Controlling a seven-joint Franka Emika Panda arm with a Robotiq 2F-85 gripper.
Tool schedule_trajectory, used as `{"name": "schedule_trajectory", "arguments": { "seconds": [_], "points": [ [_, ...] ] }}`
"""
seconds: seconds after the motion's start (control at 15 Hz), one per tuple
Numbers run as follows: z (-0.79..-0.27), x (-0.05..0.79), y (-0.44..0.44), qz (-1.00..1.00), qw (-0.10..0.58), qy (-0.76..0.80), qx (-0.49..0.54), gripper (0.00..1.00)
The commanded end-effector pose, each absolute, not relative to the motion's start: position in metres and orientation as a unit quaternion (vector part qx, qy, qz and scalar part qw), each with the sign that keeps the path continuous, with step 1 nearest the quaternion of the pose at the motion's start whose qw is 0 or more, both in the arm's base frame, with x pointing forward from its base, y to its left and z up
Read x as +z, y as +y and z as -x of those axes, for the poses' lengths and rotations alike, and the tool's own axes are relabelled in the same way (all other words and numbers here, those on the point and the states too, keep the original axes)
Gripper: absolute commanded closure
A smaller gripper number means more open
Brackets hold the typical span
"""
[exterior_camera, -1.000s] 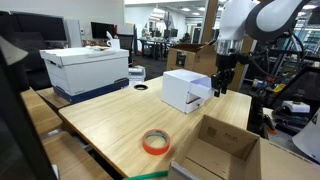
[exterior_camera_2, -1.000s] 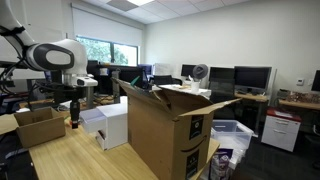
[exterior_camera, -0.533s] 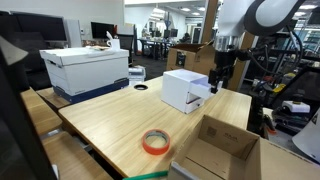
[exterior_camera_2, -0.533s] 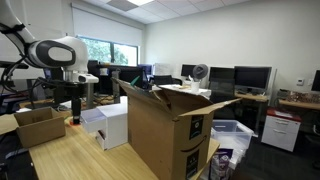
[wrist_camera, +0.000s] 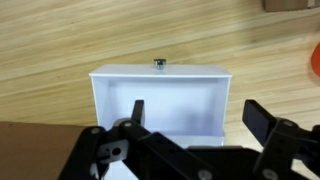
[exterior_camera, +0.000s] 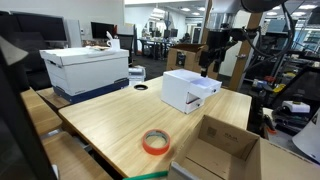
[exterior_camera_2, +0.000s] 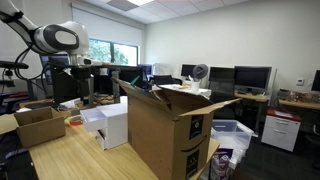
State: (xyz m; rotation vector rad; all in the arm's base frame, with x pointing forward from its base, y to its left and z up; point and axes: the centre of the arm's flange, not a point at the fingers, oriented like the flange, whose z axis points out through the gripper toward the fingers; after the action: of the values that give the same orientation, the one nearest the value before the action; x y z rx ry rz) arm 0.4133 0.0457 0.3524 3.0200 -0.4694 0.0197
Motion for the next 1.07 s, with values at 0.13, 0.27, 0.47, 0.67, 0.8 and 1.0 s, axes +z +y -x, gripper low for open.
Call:
{"name": "schedule_trajectory", "arguments": {
  "seconds": [0.13, 0.27, 0.47, 0.67, 0.8, 1.0],
  "points": [
    [-0.424, 0.363, 0.093, -0.992, 0.041, -0.119, 0.023, 0.0],
    [-0.422, 0.36, 0.11, -0.994, 0.039, -0.104, 0.021, 0.0],
    [-0.424, 0.352, 0.127, -0.996, 0.031, -0.083, 0.016, 0.0],
    [-0.427, 0.346, 0.135, -0.997, 0.025, -0.075, 0.014, 0.0],
    [-0.43, 0.342, 0.137, -0.997, 0.026, -0.076, 0.018, 0.0],
    [-0.434, 0.336, 0.138, -0.997, 0.012, -0.075, 0.02, 0.0]
  ]
}}
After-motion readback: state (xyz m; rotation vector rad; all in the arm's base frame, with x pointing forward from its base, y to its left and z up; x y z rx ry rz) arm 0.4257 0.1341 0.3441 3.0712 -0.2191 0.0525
